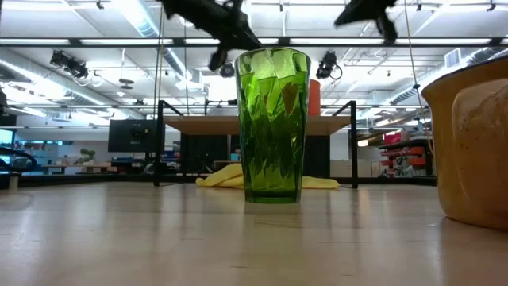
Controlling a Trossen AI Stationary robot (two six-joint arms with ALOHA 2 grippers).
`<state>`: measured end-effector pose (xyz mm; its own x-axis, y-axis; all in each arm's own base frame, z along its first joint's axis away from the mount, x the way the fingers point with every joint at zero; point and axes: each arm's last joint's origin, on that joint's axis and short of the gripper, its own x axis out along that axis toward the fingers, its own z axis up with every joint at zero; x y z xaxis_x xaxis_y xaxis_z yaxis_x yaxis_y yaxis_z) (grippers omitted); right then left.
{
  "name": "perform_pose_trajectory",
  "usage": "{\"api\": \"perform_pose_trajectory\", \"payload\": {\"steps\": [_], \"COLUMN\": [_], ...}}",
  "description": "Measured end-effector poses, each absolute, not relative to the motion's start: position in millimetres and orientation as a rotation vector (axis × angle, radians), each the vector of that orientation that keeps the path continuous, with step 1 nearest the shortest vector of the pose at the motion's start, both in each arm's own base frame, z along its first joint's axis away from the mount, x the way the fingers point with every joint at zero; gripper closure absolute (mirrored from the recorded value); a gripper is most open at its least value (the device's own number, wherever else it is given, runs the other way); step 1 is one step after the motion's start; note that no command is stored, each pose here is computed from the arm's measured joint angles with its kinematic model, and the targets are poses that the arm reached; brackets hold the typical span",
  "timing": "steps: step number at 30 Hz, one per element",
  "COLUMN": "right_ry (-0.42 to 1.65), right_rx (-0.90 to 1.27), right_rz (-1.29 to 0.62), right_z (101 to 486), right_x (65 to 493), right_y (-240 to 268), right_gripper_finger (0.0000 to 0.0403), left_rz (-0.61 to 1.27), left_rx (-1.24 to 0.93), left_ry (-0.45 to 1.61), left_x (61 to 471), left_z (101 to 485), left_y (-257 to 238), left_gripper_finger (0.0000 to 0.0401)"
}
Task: Stack small to large cups/mugs on shelf
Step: Put the yellow mug on the shelf
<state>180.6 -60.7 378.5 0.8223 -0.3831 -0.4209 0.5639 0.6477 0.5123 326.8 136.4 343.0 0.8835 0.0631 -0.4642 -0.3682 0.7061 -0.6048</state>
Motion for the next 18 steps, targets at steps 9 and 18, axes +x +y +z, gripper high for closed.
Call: {"api": "perform_pose_trajectory", "payload": {"steps": [9,18], "right_ry": [0.327,0.330], "right_rx": [0.892,1.068], "right_rz": [-0.335,-0.314], "right_z": [387,383], "right_x": [150,149], "right_y": [-1,48], "right_gripper_finger": [0.0392,0.0394], "left_rz": [0.247,0.229], "left_rx": [-0.628,-0.499], "left_ry": [0.645,0.813], "left_x": [289,264], "left_z": [362,367], "left_y": [80,27], "left_gripper_finger": [0.0372,0.0364]}}
